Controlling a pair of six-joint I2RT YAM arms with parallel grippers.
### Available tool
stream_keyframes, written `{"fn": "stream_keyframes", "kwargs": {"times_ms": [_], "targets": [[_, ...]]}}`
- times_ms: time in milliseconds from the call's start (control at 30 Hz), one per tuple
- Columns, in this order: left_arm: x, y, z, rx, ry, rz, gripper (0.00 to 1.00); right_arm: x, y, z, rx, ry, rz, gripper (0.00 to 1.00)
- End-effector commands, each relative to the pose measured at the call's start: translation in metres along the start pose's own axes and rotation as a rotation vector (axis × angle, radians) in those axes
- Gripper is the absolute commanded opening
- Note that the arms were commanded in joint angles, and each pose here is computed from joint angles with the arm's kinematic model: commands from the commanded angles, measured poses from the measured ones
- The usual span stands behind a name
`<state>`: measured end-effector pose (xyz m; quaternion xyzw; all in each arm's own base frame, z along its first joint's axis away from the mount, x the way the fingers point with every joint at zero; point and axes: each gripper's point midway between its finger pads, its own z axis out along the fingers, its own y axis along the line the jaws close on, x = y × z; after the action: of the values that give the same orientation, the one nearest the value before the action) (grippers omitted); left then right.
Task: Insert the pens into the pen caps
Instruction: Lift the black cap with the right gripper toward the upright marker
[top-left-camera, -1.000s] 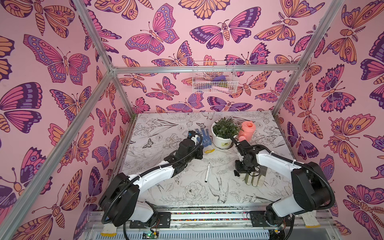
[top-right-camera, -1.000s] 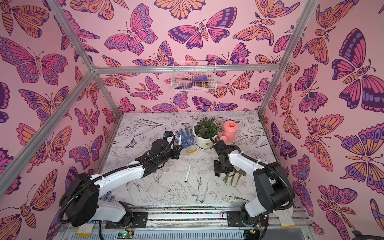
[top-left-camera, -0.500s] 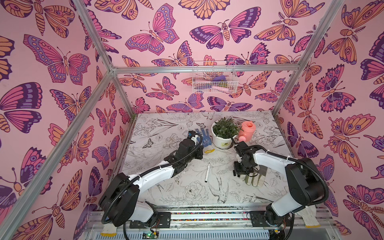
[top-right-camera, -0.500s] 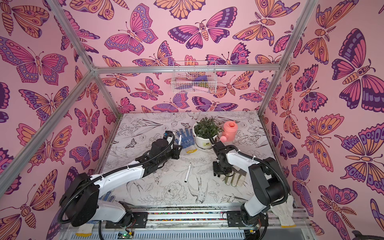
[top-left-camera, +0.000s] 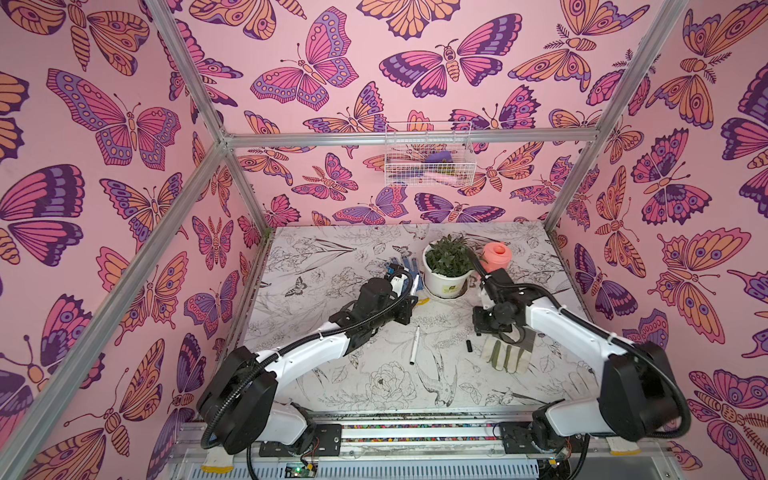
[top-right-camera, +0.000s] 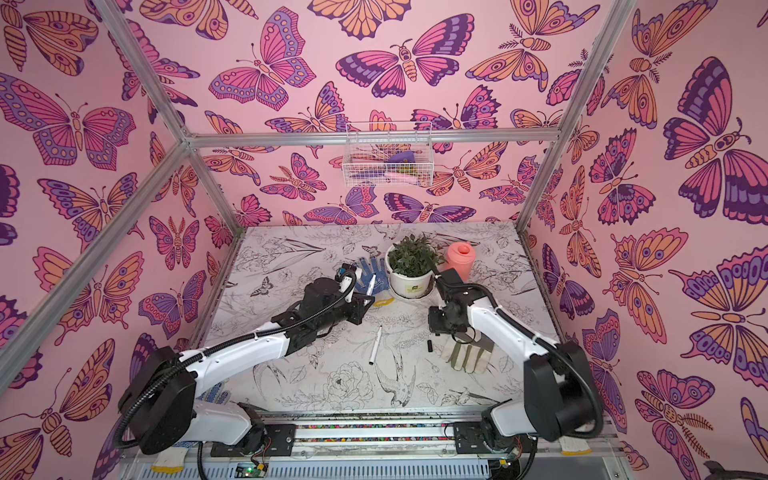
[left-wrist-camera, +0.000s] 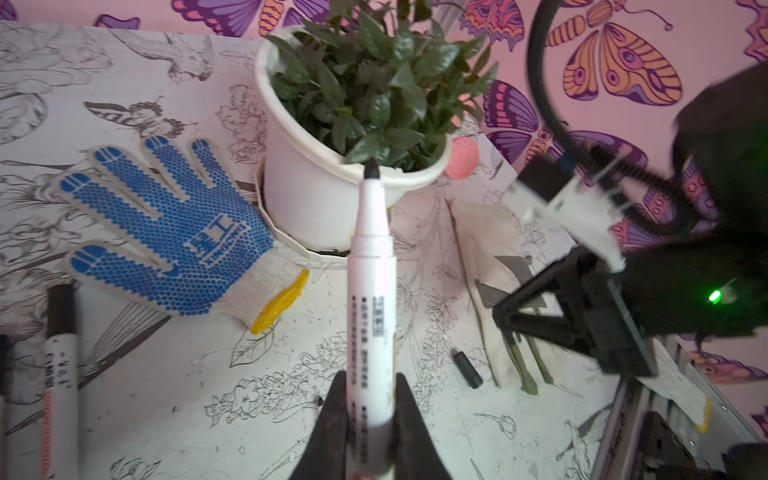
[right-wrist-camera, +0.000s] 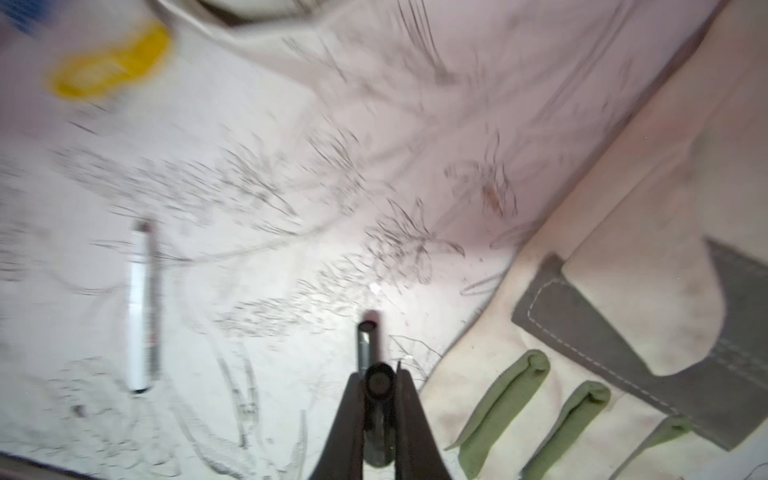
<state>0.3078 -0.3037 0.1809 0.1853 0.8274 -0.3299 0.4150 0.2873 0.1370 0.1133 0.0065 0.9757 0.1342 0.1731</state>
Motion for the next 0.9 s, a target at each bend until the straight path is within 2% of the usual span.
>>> {"fn": "stream_keyframes", "kwargs": {"times_ms": [0,133,233,533,867], "targets": [[-0.003,-0.031,0.0,0.122,-0.019,0.079,0.0,-0.046,0.05,-0.051,-0.223,-0.187,-0.036,0.02],[-0.003,-0.044,0.002,0.159,-0.053,0.108,0.0,-0.083,0.1,-0.097,-0.479,-0.338,-0.042,0.03],[-0.003,-0.047,0.004,0.162,-0.062,0.096,0.0,-0.101,0.126,-0.121,-0.615,-0.419,-0.055,0.03],[-0.008,-0.054,0.002,0.186,-0.085,0.11,0.0,-0.109,0.15,-0.124,-0.693,-0.447,-0.091,0.03],[-0.008,-0.055,0.001,0.187,-0.088,0.117,0.0,-0.109,0.155,-0.114,-0.693,-0.428,-0.089,0.03]]}}
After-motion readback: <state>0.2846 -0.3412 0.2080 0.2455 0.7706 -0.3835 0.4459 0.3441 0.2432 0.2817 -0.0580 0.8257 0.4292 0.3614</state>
